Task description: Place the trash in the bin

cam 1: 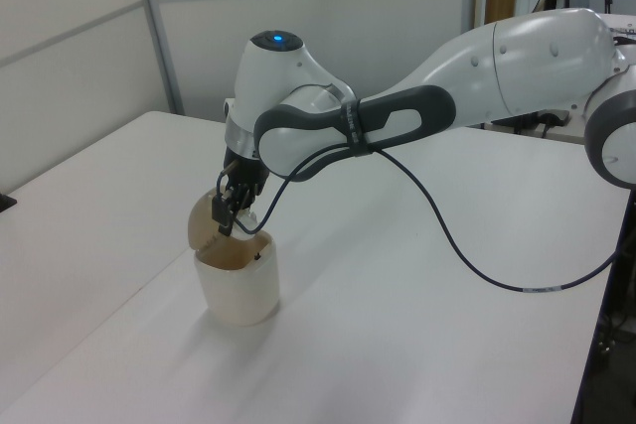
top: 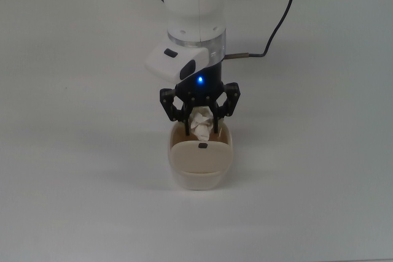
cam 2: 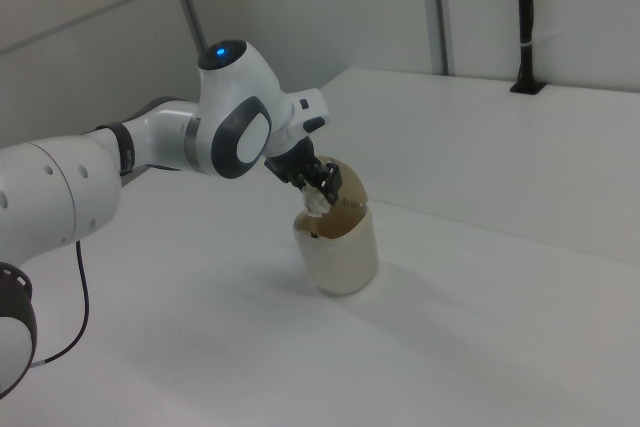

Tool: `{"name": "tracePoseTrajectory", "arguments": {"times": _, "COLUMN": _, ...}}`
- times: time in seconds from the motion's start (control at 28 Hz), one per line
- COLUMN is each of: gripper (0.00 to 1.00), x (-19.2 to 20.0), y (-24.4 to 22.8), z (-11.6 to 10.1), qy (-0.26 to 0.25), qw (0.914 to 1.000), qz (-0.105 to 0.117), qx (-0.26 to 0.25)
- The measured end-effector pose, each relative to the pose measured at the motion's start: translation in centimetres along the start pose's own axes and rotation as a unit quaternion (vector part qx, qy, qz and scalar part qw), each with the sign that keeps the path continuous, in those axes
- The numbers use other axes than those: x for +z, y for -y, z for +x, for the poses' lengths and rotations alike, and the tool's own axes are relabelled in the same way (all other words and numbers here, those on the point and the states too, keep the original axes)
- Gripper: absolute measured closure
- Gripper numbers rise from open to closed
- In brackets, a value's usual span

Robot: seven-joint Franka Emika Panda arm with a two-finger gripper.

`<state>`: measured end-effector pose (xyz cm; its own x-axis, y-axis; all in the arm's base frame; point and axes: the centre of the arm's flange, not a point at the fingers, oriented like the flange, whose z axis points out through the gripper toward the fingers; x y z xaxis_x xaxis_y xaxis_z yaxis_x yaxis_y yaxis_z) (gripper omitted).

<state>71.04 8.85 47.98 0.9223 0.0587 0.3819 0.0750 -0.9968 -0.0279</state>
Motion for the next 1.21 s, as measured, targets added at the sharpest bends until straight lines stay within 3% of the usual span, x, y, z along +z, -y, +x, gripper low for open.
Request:
{"name": "tracePoseTrajectory", "arguments": {"times": 0.43, "gripper": 0.00, "x": 0.2, "y": 0.5, "z": 0.1, "qy": -0.005, "qw": 1.0000, "qz": -0.001, "qx": -0.005}}
{"name": "tracePoseTrajectory", "arguments": {"times": 0.61, "gripper": 0.00, "x": 0.3, "y": 0.3, "z": 0.0, "qy": 0.000, "qw": 1.0000, "qz": -0.002, "qx": -0.004}}
{"name": "tracePoseTrajectory", "arguments": {"times": 0.82, "gripper": 0.00, "x": -0.1, "y": -1.9, "z": -1.1, "qy": 0.061, "qw": 0.9980, "qz": -0.017, "qx": 0.009}}
{"name": "tracePoseTrajectory", "arguments": {"times": 1.21, "gripper": 0.00, "x": -6.6, "y": -7.3, "z": -3.0, "qy": 0.138, "qw": 0.9880, "qz": -0.058, "qx": 0.040}}
